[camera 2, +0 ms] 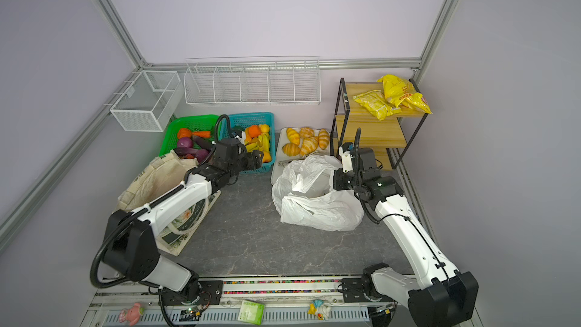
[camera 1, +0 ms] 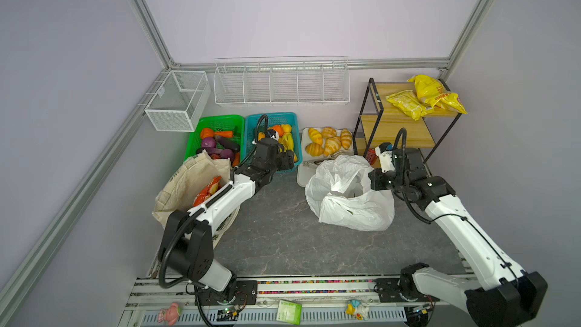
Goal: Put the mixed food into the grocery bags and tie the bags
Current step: 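Move the left gripper back to the teal basket and grasp another yellow fruit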
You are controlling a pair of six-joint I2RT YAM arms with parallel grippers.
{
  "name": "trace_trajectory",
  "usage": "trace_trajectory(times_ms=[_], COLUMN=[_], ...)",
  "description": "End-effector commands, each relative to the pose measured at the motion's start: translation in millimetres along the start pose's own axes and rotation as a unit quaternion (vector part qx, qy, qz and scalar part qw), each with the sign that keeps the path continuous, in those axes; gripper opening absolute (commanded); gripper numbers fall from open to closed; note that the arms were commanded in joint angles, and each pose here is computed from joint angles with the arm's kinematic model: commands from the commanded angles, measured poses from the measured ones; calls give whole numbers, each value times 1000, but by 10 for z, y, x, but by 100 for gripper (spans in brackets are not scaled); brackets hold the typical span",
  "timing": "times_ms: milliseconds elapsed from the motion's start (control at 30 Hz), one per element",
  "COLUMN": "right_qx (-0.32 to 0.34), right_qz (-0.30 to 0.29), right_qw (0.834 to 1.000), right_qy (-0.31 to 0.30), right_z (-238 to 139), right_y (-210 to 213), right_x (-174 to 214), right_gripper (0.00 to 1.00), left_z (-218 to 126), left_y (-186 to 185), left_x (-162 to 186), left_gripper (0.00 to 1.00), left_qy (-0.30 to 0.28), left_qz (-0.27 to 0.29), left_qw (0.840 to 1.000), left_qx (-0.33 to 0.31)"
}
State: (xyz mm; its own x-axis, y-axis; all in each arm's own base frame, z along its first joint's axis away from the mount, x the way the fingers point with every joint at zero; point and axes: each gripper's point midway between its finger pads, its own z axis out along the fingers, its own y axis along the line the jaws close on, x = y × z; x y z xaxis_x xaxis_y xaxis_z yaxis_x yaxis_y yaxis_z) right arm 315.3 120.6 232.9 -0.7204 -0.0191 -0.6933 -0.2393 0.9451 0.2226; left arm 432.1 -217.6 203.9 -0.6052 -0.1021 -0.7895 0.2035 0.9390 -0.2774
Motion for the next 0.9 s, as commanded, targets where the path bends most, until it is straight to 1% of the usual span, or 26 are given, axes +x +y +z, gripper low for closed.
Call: trace_trajectory(times_ms=[0,200,400,500,600,700,867], right_qx=[-1,3,2,3,2,2,-1], right_qz=[-1,-3,-3,-4,-4,-3,-1], right_qw=[1000,1000,1000,1000,1000,1000,1000], right_qy=[-1,-2,1,0,3,4,4], right_z=[1,-1,14,17,27,35,44], right_y=[-19,-43,-42,-48,-47,-51,-40], right_x=[33,65,85,85,100,107,101], right_gripper=[6,6,6,6,6,6,6], left_z=[235,680,1005,1123,1211,1278,1373], left_y=[174,212,228,190,138,89,103], left_x=[32,147,297,345,419,476,529], left_gripper=[78,77,78,77,74,73,73], left_qy=[36,90,129,139,150,156,163], left_qz=[8,15,25,27,25,27,30], left_qw=[999,995,990,989,988,987,986], left_qx=[-38,-46,-46,-32,-15,4,3])
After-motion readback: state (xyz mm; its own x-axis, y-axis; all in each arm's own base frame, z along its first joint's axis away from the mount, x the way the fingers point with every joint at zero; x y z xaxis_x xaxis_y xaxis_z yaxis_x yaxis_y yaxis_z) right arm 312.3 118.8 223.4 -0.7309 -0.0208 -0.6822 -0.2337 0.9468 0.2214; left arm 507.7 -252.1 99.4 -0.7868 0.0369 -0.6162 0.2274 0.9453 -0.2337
